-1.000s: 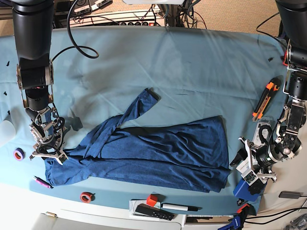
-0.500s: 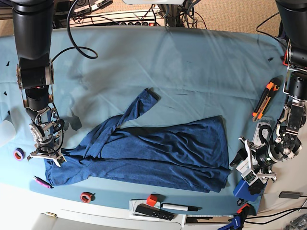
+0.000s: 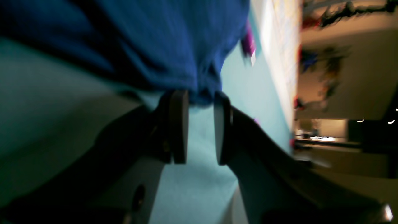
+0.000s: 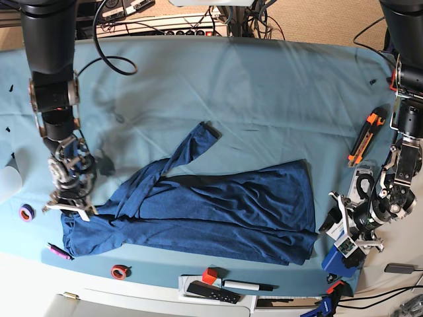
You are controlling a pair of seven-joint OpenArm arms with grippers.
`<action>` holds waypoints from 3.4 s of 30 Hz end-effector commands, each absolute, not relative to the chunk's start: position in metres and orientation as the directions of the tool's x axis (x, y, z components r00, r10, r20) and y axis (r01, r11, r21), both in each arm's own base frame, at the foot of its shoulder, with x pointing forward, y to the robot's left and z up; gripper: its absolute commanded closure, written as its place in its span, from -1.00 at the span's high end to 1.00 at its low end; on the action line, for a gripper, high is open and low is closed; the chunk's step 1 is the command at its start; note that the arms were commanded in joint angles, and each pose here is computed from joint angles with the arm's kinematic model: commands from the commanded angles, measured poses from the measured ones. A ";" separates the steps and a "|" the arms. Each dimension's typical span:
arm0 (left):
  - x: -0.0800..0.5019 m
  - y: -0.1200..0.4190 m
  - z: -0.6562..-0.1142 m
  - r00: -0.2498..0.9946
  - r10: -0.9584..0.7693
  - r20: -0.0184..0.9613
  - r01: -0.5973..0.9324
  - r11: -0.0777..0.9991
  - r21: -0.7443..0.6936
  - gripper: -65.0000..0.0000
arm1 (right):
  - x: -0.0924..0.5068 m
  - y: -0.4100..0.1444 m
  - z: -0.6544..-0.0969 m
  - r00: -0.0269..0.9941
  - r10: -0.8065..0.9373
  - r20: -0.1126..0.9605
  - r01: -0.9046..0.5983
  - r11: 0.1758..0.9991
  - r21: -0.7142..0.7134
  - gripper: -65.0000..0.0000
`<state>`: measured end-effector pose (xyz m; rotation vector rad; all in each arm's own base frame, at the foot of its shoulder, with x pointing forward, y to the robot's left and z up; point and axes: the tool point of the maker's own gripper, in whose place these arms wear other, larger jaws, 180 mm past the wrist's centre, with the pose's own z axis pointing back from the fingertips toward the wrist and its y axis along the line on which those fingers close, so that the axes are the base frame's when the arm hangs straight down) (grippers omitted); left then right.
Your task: Layout the t-shirt on the table in an organized manner, then fold the t-shirt properly
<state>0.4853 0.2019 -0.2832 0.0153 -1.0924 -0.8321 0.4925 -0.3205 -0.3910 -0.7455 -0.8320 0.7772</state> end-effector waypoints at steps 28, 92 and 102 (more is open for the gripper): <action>0.505 0.215 -0.235 0.124 -0.598 0.792 0.528 0.715 0.458 0.13 | 0.531 -0.369 -0.292 0.653 0.272 0.707 0.156 0.865 -0.477 -0.46; 0.504 0.219 -0.242 0.163 -0.613 0.773 0.529 0.716 0.456 0.13 | 0.520 -0.362 -0.312 0.330 -0.095 0.939 0.319 0.947 -0.016 0.04; 0.504 0.219 -0.242 0.163 -0.613 0.773 0.529 0.716 0.456 0.13 | 0.512 -0.364 -0.325 0.354 -0.097 0.930 0.328 0.944 -0.027 0.03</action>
